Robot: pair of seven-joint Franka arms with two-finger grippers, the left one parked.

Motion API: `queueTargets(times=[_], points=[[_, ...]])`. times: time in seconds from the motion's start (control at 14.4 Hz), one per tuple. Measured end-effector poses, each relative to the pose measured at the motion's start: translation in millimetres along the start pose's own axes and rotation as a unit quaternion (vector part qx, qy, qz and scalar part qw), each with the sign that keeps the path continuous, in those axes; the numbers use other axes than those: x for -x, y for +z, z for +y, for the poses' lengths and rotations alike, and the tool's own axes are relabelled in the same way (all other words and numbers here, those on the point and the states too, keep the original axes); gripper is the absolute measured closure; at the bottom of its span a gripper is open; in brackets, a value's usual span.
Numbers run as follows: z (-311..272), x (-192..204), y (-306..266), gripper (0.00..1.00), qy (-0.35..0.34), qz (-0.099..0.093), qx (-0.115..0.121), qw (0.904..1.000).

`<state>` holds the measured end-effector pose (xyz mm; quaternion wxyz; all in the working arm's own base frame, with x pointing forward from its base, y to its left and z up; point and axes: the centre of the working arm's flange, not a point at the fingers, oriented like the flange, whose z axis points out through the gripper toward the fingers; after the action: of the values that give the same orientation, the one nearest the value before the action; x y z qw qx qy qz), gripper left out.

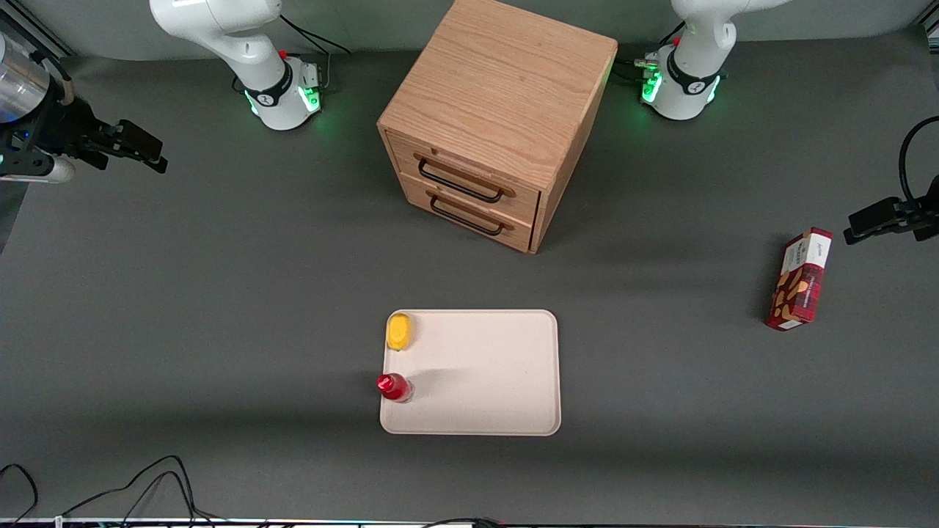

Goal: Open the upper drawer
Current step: 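Move the right gripper to the upper drawer's black handle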

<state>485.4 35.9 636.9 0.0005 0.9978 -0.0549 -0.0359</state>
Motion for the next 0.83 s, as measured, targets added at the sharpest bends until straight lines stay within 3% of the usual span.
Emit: queueTargets(times=[0.42,0.56,0.63,0.83], points=[[1,0,-7,0.00,0.001,0.007,-0.001,1.0000],[1,2,-6,0.00,-0.006,-0.001,-0.001,1.0000],[-2,5,-6,0.00,-0.026,-0.009,-0.001,0.9996],[-26,11,-20,0.00,-0.106,-0.006,-0.018,0.9942]])
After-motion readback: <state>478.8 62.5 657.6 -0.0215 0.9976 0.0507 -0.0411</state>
